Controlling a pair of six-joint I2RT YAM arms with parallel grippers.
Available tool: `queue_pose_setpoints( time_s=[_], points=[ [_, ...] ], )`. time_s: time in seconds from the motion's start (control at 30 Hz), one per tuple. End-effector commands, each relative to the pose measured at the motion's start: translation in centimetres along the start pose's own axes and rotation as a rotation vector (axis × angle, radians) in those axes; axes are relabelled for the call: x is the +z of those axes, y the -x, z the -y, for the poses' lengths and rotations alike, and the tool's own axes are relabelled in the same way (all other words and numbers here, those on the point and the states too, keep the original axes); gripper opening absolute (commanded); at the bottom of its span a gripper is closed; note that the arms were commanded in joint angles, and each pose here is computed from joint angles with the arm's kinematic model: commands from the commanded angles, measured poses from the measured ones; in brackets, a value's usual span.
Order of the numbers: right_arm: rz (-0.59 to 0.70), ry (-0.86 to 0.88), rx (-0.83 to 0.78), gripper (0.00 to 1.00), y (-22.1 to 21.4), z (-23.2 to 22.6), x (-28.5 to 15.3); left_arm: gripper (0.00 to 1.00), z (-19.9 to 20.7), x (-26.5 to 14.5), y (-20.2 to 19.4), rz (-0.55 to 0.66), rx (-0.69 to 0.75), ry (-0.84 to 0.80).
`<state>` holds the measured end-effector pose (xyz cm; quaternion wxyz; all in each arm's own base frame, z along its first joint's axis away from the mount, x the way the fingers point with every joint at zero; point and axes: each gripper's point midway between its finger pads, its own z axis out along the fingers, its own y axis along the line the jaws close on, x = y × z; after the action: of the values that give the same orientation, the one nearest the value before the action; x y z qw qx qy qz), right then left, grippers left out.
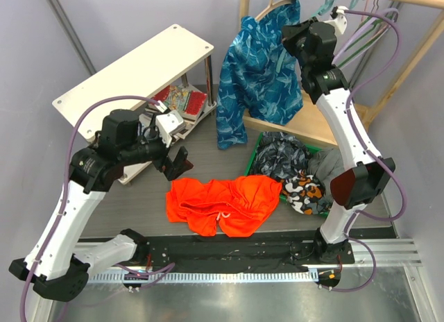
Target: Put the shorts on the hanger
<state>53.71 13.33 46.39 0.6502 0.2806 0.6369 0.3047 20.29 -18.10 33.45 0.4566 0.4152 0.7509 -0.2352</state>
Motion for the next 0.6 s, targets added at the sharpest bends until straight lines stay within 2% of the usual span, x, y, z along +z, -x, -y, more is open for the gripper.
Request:
queue_pose_setpoints(
  time_s=[0.0, 0.13, 0.3, 0.4, 0.57],
  points=[
    [0.114, 0.146, 0.062, 0.01, 5.7, -5.5, -3.2, 1.00, -0.5, -0.1, 0.9, 0.026, 0.025, 0.015],
    [0.124, 0.242, 0.085, 0.01, 7.0, -7.7, -5.5, 1.00, 0.0, 0.1, 0.9, 0.031, 0.021, -0.011],
    [0.087, 0.391, 0.062, 0.01, 6.5, -9.8, -7.3, 1.00, 0.0, 0.2, 0.8, 0.029, 0.016, -0.017],
    [0.068, 0.419, 0.058, 0.01, 6.0, -9.9, -8.2, 1.00, 0.0, 0.3, 0.4, 0.018, 0.011, -0.018],
    [-0.083, 0.498, 0.067, 0.01, 2.4, -9.6, -11.0, 1.00, 0.4, 0.4, -0.3, -0.010, -0.007, -0.036]
  ],
)
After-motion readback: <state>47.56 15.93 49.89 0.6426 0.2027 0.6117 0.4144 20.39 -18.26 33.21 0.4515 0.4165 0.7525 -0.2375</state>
